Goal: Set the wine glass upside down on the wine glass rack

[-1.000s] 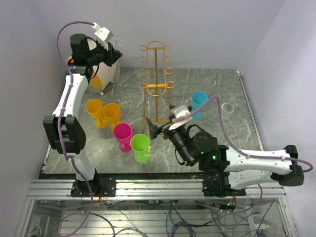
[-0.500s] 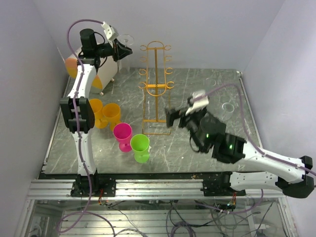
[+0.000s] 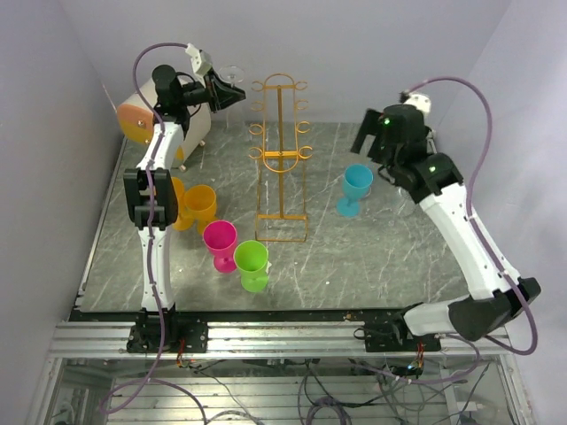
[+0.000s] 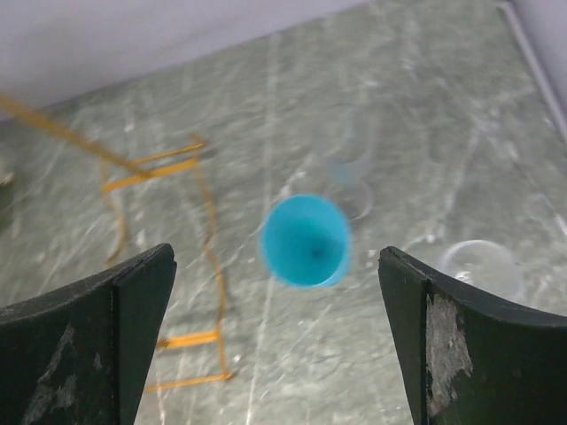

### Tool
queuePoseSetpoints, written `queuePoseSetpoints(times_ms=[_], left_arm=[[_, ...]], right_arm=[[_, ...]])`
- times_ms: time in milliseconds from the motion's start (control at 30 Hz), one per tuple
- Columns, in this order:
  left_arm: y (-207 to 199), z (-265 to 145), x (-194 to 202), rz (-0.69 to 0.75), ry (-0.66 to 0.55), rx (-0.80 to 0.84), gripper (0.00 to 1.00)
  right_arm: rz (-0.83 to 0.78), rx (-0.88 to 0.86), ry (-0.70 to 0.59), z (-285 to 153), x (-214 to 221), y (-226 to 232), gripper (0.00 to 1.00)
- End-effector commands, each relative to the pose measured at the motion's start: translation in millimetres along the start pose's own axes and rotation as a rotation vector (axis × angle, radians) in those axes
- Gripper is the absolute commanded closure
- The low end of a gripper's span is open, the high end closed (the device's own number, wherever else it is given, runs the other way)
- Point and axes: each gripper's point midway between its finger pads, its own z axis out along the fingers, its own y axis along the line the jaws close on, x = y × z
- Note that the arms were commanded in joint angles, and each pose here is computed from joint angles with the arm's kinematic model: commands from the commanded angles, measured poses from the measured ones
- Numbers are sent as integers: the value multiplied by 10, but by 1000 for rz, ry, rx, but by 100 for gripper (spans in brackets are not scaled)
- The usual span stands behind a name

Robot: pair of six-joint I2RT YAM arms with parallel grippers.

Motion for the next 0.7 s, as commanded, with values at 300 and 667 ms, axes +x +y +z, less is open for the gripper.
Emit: queuePoseSetpoints(times_ms=[300,667], left_arm=[[-190,318,-457,188,15,25,93],[-305,395,-247,214,91,9,93]], right_arm=[[102,80,41,356,-96,-724,3],[114,77,54,327,85,-807,2]])
